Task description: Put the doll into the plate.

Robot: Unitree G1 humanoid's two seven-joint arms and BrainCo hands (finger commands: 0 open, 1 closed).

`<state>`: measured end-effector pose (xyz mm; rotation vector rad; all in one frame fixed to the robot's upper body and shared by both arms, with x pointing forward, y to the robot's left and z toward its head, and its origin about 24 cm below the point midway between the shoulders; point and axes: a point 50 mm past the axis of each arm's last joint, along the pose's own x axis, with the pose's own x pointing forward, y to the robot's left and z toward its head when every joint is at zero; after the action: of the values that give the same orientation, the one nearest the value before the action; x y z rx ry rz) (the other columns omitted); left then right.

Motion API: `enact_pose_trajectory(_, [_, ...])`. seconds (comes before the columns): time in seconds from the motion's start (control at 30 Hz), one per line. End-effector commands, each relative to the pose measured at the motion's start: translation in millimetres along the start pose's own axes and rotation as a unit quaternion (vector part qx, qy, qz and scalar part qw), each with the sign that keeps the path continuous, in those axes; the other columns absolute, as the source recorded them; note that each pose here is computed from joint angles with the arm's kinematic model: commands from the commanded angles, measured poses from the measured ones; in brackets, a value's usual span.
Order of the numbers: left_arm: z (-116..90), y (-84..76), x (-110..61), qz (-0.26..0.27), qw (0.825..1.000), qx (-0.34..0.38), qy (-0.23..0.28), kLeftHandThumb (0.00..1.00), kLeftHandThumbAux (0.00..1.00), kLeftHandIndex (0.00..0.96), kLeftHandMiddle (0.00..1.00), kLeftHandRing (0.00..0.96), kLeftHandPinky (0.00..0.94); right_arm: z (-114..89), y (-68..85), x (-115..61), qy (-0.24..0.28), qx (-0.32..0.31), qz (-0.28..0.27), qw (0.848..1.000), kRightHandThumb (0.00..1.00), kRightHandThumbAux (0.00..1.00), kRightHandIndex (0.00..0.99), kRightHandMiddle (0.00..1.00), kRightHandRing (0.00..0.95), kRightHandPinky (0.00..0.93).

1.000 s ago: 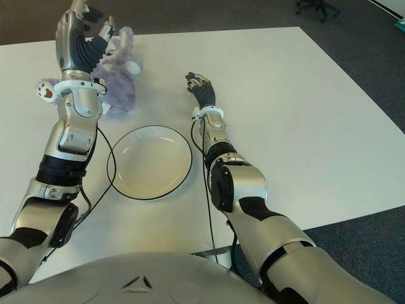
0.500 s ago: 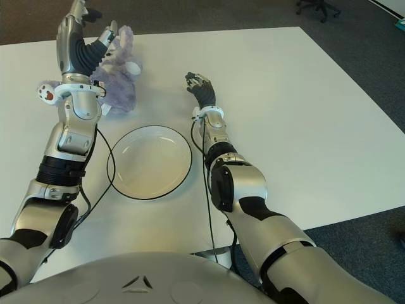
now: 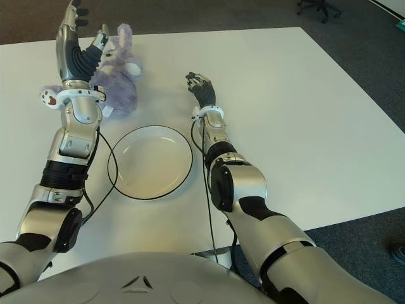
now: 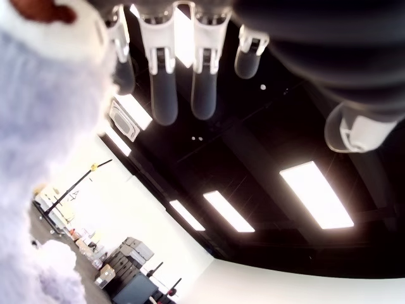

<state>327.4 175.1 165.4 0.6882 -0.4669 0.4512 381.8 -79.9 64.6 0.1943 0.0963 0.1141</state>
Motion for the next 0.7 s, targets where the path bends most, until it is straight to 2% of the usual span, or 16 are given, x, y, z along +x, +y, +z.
enact_pose_trajectory(0.03, [-16,-9.1,-9.7,0.001,0.999,-0.006,0.033,0.416,0.296,0.052,0.205,0.178,0.100,-32,1.6,-10.6,0.067,0.002,-0.007,0.998,0.702,0.727,0.405,0.172,0.147,0.187])
enact_pose_trajectory(0.43, [-25,-17.6,-10.6,0.014,0.999,-0.022,0.041,0.385,0.281,0.068,0.172,0.117,0.012,-29,-0.6,-9.3,0.064,0.016,-0.012,0.998,0.704,0.726,0.408,0.167,0.137,0.170])
enact_pose_trajectory(0.63, [-24,-19.2,-8.8,0.015,0.999,-0.025,0.036,0.392,0.293,0.067,0.168,0.103,0.000,-27,-1.0,-8.4,0.061,0.019,-0.012,0.998,0.705,0.726,0.408,0.164,0.134,0.173])
enact_pose_trajectory(0.7, [-24,-19.0,-7.3,0.015,0.999,-0.027,0.031,0.387,0.292,0.069,0.162,0.108,0.030,-27,-1.4,-8.9,0.061,0.023,-0.015,0.998,0.705,0.726,0.408,0.161,0.136,0.184])
